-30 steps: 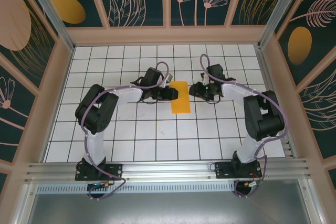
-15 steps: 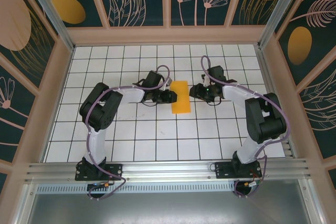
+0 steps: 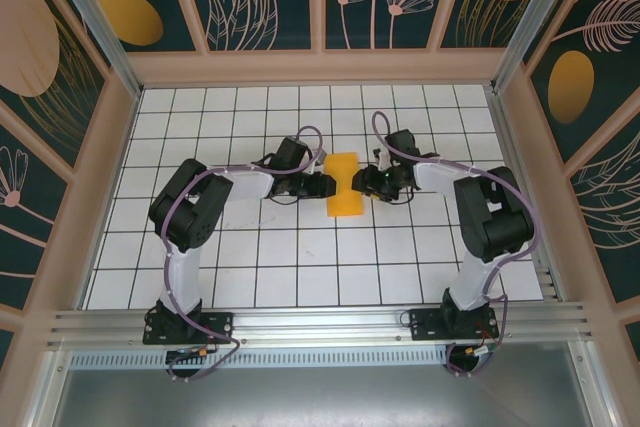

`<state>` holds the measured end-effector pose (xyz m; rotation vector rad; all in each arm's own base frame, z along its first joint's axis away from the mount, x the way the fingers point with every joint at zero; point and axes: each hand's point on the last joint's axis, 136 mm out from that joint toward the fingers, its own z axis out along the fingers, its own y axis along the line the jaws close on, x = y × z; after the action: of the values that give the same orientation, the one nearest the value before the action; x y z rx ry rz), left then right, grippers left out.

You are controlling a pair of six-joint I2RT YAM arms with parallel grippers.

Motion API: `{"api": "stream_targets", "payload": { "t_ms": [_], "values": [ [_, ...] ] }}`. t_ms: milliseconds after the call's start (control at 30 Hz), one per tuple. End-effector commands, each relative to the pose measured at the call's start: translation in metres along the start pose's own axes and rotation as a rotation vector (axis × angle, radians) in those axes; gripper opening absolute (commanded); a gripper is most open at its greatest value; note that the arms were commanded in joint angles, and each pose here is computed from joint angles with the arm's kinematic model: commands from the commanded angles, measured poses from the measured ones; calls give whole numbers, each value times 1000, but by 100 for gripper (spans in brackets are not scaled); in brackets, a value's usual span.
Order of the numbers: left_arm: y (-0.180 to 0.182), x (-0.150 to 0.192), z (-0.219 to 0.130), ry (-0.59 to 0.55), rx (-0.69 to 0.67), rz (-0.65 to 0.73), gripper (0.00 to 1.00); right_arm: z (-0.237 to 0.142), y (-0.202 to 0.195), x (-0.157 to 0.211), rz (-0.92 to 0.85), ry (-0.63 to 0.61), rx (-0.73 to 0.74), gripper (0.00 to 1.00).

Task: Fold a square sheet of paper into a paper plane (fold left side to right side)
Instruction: Fold the triangle a second time at the center of the table.

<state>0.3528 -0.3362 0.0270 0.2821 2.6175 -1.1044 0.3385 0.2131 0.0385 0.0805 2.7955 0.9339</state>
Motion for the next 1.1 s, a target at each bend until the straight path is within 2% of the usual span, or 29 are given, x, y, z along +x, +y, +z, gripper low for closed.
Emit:
{"api": "stream_targets", "payload": {
  "t_ms": [0, 267, 467, 633, 833, 967, 1067],
  "values": [
    [12, 16, -2, 40, -45, -28, 38, 4, 20, -8, -1, -2, -70, 49],
    [0, 7, -17, -14, -38, 28, 40, 7, 22, -5, 33, 14, -89, 31],
    [-32, 4, -50, -108, -6, 189, 43, -5, 38, -9, 36, 0, -150, 28],
    [-62, 29, -59, -108, -40, 357, 50, -12, 53, -11, 48, -3, -211, 28],
    [-75, 51, -44, -103, -57, 389, 58, -20, 67, -16, 47, -11, -256, 29],
    [-81, 48, -36, -123, -101, 416, 65, -21, 70, -16, 56, -4, -269, 28],
    [-86, 39, -36, -186, -139, 433, 73, -22, 72, -17, 55, -4, -267, 28]
  ]
}}
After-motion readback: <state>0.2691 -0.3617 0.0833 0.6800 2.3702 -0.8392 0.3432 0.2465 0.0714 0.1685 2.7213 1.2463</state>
